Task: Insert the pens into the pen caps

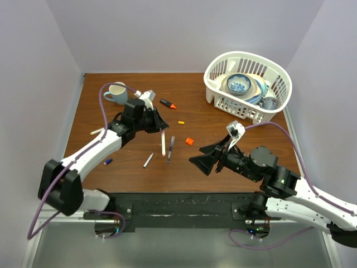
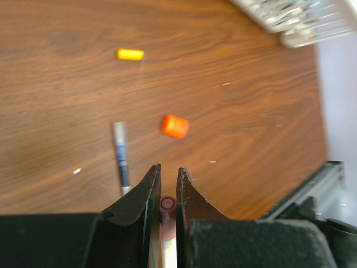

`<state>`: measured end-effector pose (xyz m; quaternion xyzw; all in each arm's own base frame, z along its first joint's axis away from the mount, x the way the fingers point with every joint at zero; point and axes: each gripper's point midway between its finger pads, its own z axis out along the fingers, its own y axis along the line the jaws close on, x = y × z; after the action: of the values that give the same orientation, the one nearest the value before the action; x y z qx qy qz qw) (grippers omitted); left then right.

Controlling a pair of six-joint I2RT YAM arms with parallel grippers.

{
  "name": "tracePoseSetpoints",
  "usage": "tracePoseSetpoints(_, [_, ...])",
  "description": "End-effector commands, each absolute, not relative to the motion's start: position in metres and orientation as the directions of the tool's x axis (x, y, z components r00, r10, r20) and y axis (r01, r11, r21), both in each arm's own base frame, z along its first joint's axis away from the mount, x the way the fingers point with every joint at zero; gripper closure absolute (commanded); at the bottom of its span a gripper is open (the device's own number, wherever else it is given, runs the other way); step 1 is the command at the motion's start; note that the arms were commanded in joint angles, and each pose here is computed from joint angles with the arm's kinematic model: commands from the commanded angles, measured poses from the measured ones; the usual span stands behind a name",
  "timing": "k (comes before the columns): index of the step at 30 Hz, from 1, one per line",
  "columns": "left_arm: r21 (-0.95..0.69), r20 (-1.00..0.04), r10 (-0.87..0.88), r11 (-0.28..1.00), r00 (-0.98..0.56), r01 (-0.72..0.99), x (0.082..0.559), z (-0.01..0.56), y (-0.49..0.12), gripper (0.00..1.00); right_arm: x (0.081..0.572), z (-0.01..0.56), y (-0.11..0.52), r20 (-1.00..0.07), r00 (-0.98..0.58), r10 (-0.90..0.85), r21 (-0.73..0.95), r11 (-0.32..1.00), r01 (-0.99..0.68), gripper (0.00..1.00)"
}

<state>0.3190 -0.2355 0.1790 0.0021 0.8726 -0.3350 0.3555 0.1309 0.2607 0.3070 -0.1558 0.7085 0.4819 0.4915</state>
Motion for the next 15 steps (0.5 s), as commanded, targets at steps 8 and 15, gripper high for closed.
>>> tracePoseSetpoints(8, [-0.381, -0.602, -0.101, 0.908, -0.792, 0.174, 0.36, 0.081, -0.223, 1.0, 0.14, 0.301, 0.247, -0.837, -0.479, 0.263, 0.536, 0.564, -0.627, 0.2])
tracePoseSetpoints(15, [-0.379, -0.588, -0.096, 0.91, -0.803, 0.169, 0.367, 0.052, -0.23, 0.97, 0.14, 0.309, 0.246, -0.843, -0.468, 0.265, 0.53, 0.562, -0.635, 0.2])
